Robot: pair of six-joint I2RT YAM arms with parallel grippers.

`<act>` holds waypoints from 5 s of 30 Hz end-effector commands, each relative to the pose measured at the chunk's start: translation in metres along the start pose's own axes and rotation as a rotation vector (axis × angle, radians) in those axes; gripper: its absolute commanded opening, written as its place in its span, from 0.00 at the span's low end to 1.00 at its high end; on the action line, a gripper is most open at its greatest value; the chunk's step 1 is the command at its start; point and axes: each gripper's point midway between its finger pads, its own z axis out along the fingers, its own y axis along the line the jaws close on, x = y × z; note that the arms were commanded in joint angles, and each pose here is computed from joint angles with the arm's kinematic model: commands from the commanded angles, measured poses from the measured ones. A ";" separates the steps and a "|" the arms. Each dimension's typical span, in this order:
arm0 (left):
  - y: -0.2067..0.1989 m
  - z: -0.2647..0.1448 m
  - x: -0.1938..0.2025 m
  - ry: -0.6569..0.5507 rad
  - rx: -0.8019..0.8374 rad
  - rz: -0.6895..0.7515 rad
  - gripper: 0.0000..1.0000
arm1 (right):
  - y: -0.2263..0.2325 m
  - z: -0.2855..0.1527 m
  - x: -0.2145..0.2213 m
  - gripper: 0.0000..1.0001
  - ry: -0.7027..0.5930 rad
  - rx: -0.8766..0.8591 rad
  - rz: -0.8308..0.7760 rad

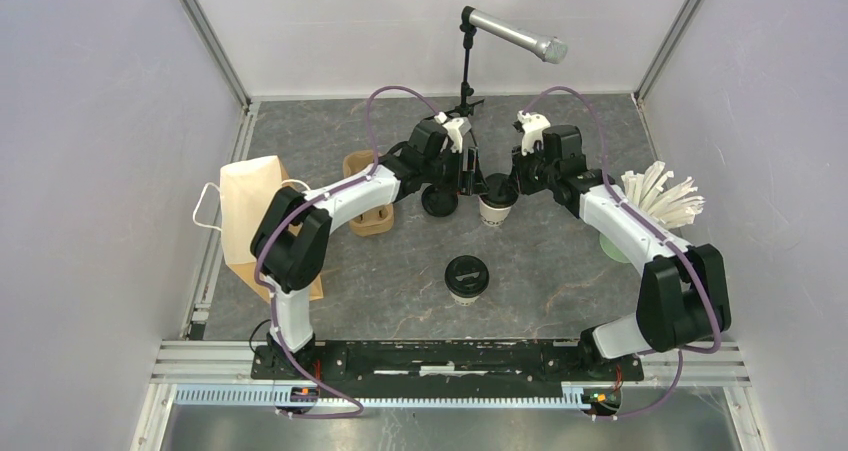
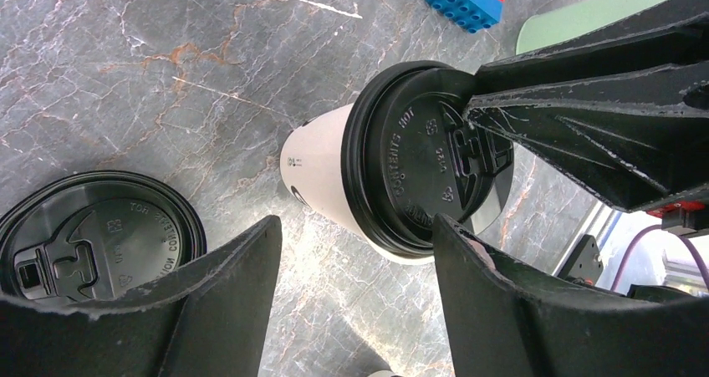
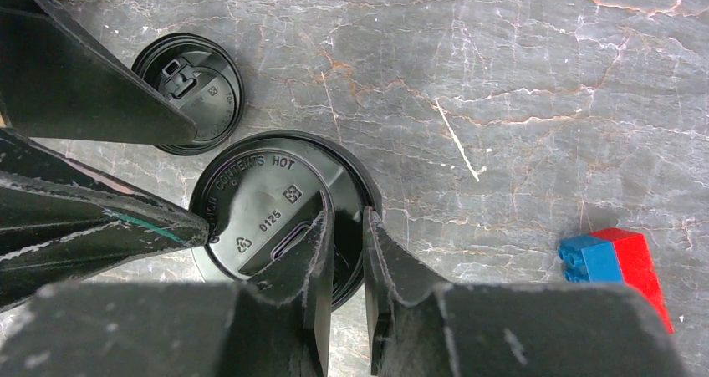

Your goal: Pack the takeout coffee

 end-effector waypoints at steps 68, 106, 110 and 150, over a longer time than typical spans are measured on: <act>0.019 0.015 0.007 0.031 -0.029 -0.152 0.56 | 0.016 -0.030 -0.027 0.45 -0.121 -0.135 0.099; 0.013 0.017 0.028 0.046 -0.041 -0.165 0.54 | 0.019 -0.019 0.038 0.38 -0.128 -0.128 0.377; 0.018 0.018 0.032 0.054 -0.060 -0.166 0.54 | 0.017 -0.016 0.057 0.37 -0.100 -0.113 0.368; 0.000 0.021 0.071 0.082 -0.010 -0.291 0.50 | 0.012 -0.004 0.053 0.44 -0.094 -0.171 0.260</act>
